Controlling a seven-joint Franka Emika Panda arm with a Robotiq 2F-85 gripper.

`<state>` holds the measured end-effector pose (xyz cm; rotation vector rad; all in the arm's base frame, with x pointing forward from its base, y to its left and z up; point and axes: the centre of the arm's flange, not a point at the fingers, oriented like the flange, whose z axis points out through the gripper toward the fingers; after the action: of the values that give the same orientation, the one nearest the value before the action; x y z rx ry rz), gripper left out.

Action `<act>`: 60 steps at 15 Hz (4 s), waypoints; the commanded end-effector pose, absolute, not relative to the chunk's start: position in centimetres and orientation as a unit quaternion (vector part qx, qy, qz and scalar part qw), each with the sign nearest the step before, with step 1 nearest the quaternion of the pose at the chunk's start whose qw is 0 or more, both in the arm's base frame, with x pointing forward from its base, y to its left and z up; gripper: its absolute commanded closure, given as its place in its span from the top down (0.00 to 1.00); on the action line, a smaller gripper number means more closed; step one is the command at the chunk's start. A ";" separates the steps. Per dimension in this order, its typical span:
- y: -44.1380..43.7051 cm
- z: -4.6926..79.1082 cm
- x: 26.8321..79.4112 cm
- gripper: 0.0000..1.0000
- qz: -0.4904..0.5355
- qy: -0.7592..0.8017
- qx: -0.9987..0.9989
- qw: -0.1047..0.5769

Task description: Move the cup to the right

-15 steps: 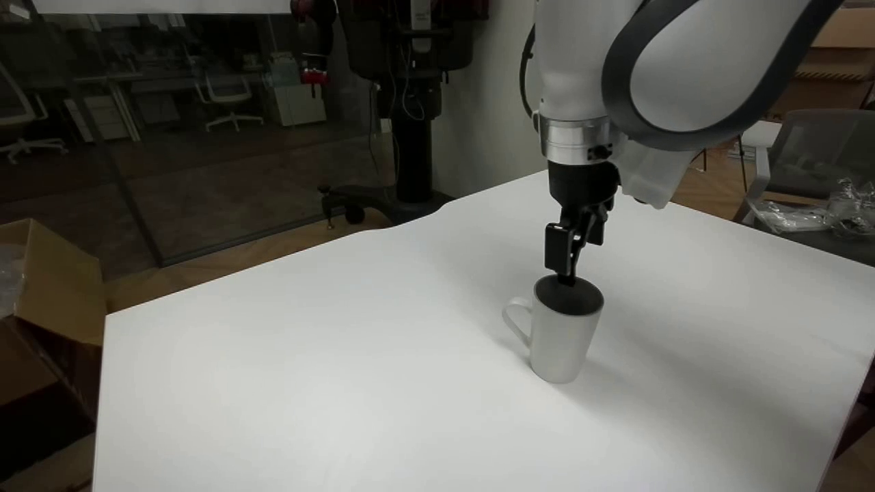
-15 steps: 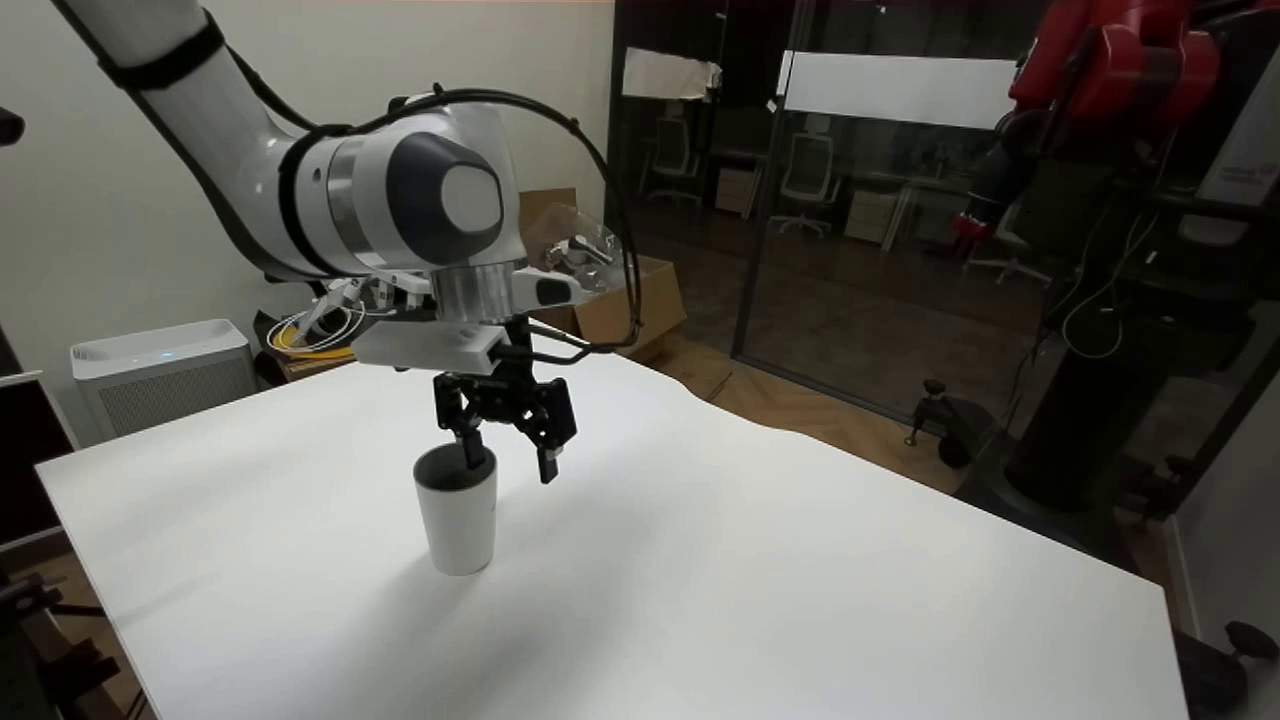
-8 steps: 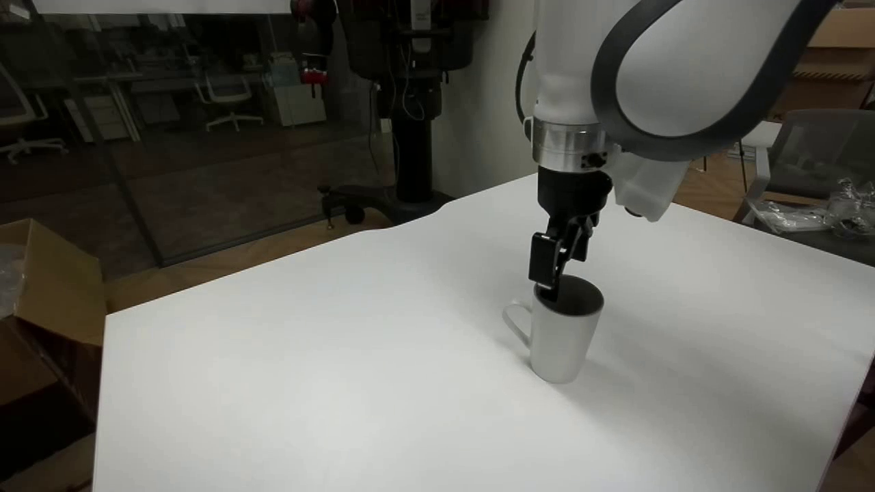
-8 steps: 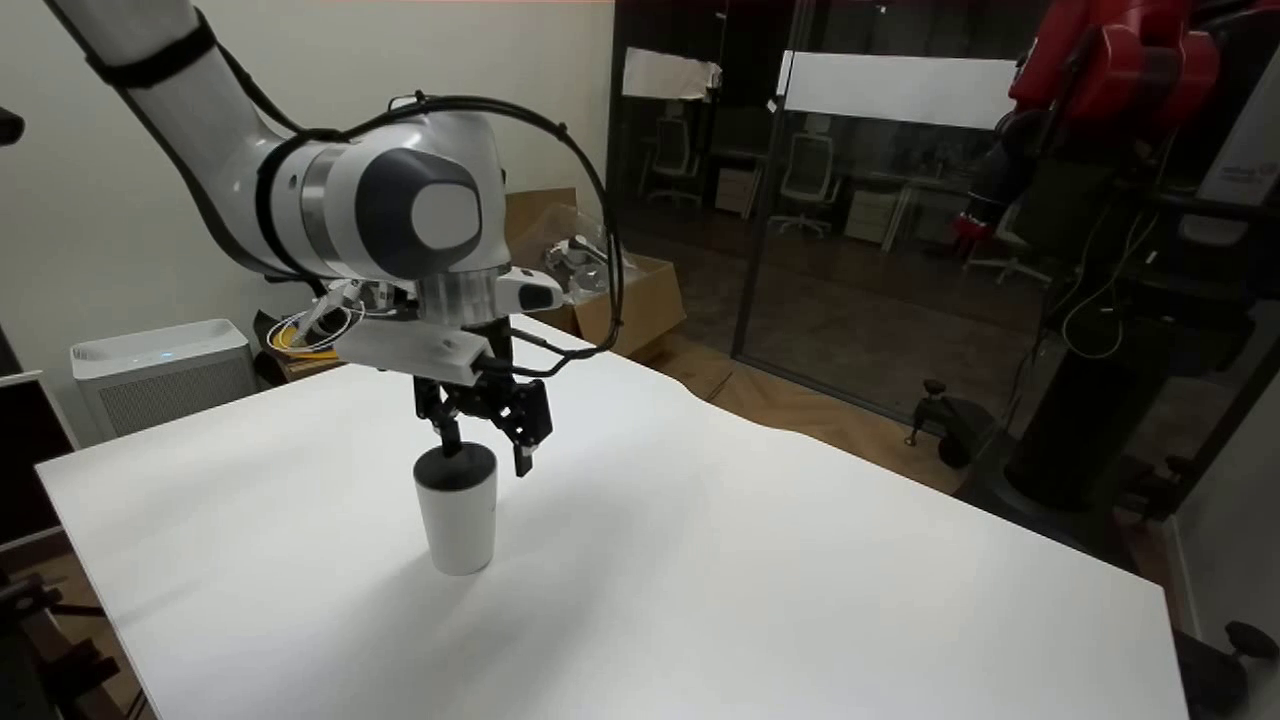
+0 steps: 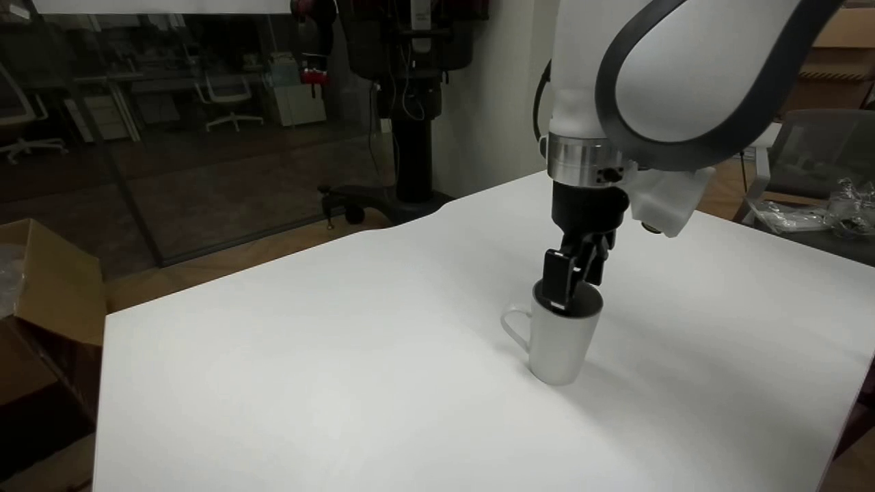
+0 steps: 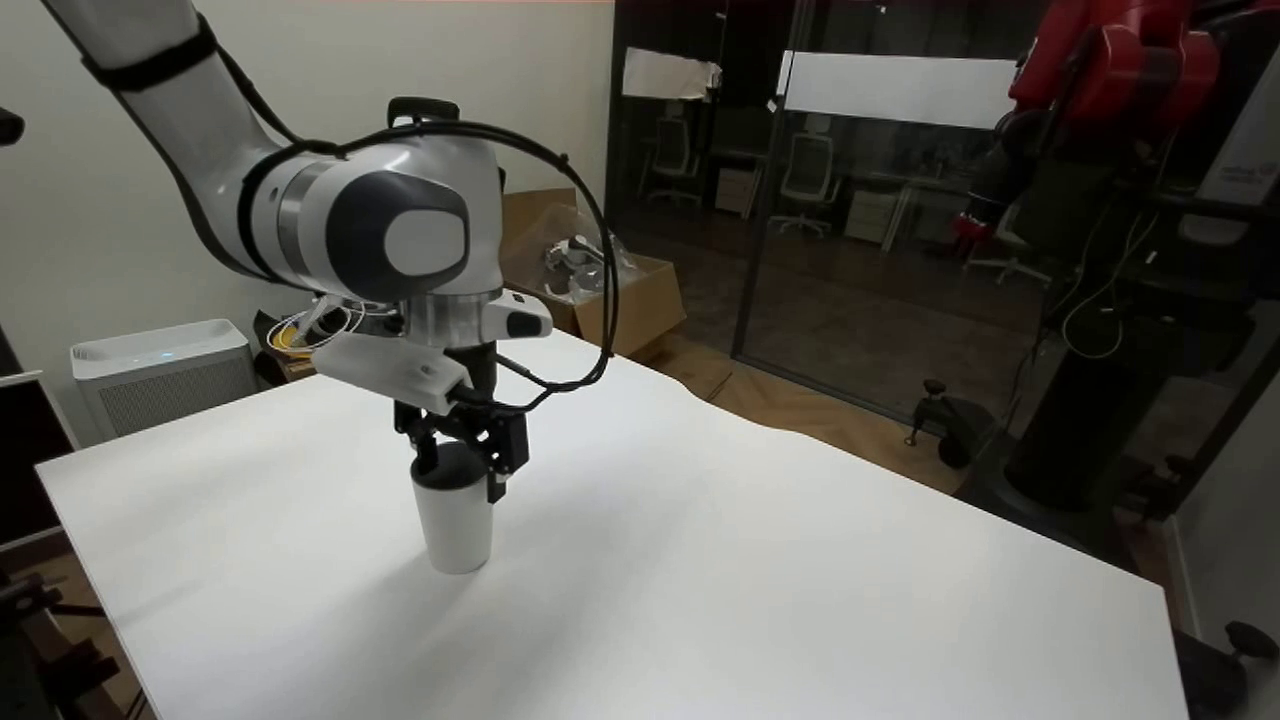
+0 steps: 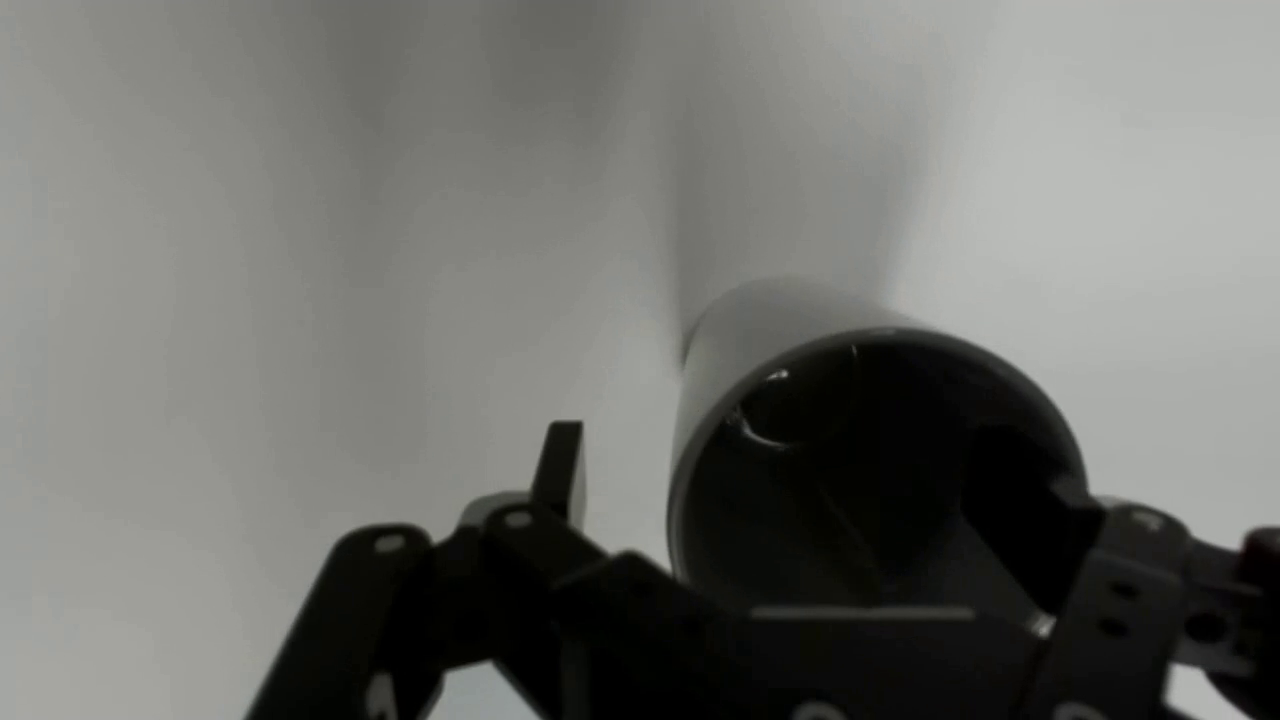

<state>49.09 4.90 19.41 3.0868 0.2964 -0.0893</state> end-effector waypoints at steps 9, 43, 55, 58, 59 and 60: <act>3.0 19.7 48.9 0.11 -0.038 0.083 0.996 0.023; -10.5 21.0 60.4 0.02 -0.010 -0.324 0.944 -0.067; -11.1 20.5 61.6 0.38 -0.004 -0.388 0.920 -0.051; -11.0 21.1 61.9 0.58 0.005 -0.392 0.919 -0.049; -10.9 21.3 61.9 0.66 0.007 -0.392 0.919 -0.049; -10.7 21.6 61.8 0.72 0.011 -0.392 0.919 -0.049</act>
<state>61.17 -11.24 20.36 3.0127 -1.2300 0.0028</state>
